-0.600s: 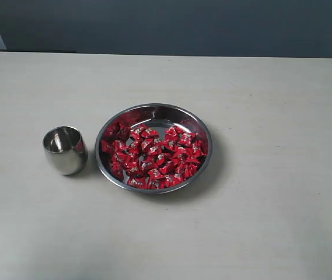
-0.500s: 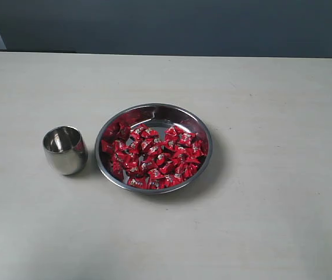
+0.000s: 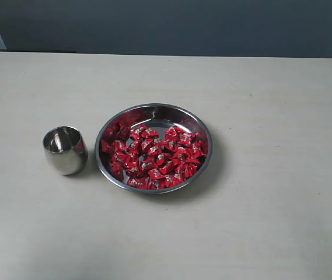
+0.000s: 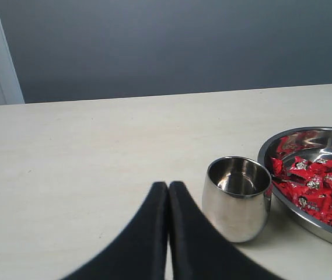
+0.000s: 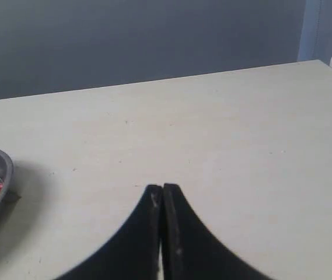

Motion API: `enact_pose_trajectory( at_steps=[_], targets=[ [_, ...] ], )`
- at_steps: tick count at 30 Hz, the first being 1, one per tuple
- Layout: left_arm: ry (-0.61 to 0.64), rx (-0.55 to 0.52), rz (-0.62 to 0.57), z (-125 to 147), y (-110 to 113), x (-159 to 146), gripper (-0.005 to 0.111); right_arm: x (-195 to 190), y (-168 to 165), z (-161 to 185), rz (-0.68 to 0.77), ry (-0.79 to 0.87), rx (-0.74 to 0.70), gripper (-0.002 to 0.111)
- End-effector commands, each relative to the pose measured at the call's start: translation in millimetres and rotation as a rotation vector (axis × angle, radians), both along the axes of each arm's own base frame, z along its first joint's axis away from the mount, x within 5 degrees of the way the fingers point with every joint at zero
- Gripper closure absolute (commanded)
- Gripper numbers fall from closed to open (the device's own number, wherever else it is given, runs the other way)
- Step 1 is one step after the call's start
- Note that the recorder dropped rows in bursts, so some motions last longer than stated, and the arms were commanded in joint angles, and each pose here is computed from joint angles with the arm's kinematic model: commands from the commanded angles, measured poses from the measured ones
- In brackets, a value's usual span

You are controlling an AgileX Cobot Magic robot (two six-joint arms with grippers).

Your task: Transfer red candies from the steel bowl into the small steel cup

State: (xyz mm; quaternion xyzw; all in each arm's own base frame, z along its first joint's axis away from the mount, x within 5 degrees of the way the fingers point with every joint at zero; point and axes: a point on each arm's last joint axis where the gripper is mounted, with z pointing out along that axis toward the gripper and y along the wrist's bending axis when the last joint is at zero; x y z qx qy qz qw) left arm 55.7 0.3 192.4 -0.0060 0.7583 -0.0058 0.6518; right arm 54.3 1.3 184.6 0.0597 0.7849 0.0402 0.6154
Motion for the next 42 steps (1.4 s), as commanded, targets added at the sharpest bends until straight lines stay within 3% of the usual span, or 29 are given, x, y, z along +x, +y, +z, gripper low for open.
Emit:
enact_pose_trajectory(
  at_steps=[1,14,17,21,26,28,30,33,34,36,42],
  targets=[
    [0.0,-0.001,-0.001,-1,0,0,0.106,1,-2,6,-0.018,-0.075,-0.026,0.108],
    [0.0,-0.001,-0.001,-1,0,0,0.106,-10,-12,65,-0.133,-0.759,0.014,0.108],
    [0.0,-0.001,-0.001,-1,0,0,0.106,-14,-13,70,-0.113,-0.842,0.247,0.108],
    [0.0,-0.001,-0.001,-1,0,0,0.106,-12,-13,68,-0.059,-0.825,0.559,0.108],
    [0.0,-0.001,-0.001,-1,0,0,0.106,-2,-8,48,-0.044,-0.559,0.991,0.108],
    [0.0,-0.001,-0.001,-1,0,0,0.106,-1,-4,43,-0.042,-0.488,0.939,0.108],
    [0.0,-0.001,-0.001,-1,0,0,0.106,-2,-1,48,0.017,-0.522,0.83,0.108],
    [0.0,-0.001,-0.001,-1,0,0,0.106,-9,15,65,0.22,-0.65,0.484,0.108],
    [0.0,-0.001,-0.001,-1,0,0,0.106,-9,19,76,0.246,-0.634,0.347,0.108],
    [0.0,-0.001,-0.001,-1,0,0,0.106,-1,20,93,0.24,-0.568,0.203,0.108],
    [0.0,-0.001,-0.001,-1,0,0,0.106,62,12,150,0.176,-0.367,0.048,0.108]
  ],
)
